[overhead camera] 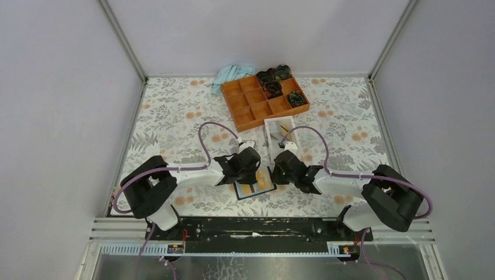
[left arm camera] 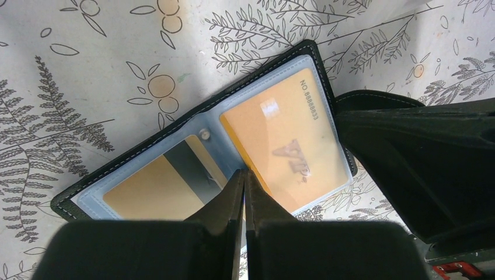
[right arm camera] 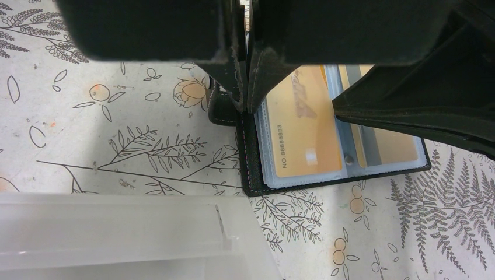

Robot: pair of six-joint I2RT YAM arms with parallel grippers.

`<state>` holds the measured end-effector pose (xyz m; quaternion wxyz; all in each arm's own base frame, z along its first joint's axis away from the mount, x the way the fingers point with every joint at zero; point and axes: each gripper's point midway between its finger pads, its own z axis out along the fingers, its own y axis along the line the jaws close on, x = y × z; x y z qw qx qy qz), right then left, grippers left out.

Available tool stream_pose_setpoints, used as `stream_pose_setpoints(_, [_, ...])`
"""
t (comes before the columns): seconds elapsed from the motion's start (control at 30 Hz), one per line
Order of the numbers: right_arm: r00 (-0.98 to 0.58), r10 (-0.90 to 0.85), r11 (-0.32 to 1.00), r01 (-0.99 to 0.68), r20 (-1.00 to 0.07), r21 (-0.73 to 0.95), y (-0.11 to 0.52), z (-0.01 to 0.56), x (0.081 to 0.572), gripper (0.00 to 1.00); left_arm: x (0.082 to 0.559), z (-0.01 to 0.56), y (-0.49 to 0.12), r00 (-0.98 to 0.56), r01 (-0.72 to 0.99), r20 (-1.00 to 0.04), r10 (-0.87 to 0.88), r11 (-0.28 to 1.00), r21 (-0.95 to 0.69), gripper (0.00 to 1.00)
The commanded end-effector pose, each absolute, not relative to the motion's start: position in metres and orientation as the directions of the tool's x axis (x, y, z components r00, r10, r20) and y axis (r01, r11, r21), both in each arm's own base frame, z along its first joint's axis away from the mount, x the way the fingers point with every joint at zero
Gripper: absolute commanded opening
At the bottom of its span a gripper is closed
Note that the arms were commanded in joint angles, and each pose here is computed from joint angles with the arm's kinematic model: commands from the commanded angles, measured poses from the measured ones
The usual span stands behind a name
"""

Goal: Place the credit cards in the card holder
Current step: Insert the credit card into the card holder, then turn over the card slot in the card holder.

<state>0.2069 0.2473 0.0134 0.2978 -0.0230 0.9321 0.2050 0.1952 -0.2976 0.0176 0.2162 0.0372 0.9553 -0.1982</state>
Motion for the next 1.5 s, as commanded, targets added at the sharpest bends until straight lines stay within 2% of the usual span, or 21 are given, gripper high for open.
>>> stream_pose_setpoints(0.0, [-0.852, 0.025, 0.943, -0.154, -0.523, 0.296, 0.230, -0.007, 0.193, 0.00, 0.202, 0.030, -0.314, -0.886, 0.184, -0.463, -0.024, 0.898, -0.399, 0.05])
stream_pose_setpoints(0.23, [-0.835, 0.031, 0.955, -0.137, -0.549, 0.263, 0.220, -0.002, 0.197, 0.01, 0.198, 0.044, -0.297, -0.873, 0.166, -0.486, -0.048, 0.906, -0.389, 0.06])
stream_pose_setpoints(0.37, [-0.822, 0.033, 0.958, -0.137, -0.569, 0.254, 0.217, 0.004, 0.200, 0.07, 0.196, 0.055, -0.286, -0.859, 0.152, -0.507, -0.074, 0.909, -0.389, 0.07])
stream_pose_setpoints(0.43, [-0.817, 0.032, 0.958, -0.140, -0.575, 0.252, 0.217, 0.006, 0.201, 0.16, 0.195, 0.059, -0.282, -0.854, 0.148, -0.514, -0.082, 0.909, -0.391, 0.08])
stream_pose_setpoints(0.57, [-0.811, 0.033, 0.955, -0.146, -0.584, 0.256, 0.218, 0.010, 0.202, 0.23, 0.188, 0.056, -0.272, -0.857, 0.130, -0.506, -0.094, 0.912, -0.390, 0.10])
stream_pose_setpoints(0.97, [-0.799, 0.038, 0.951, -0.156, -0.600, 0.268, 0.220, 0.019, 0.205, 0.26, 0.164, 0.029, -0.263, -0.881, 0.111, -0.465, -0.087, 0.918, -0.381, 0.10])
stream_pose_setpoints(1.47, [-0.764, 0.025, 0.957, -0.168, -0.645, 0.236, 0.217, 0.042, 0.214, 0.27, 0.160, 0.016, -0.268, -0.893, 0.119, -0.445, -0.063, 0.922, -0.368, 0.10])
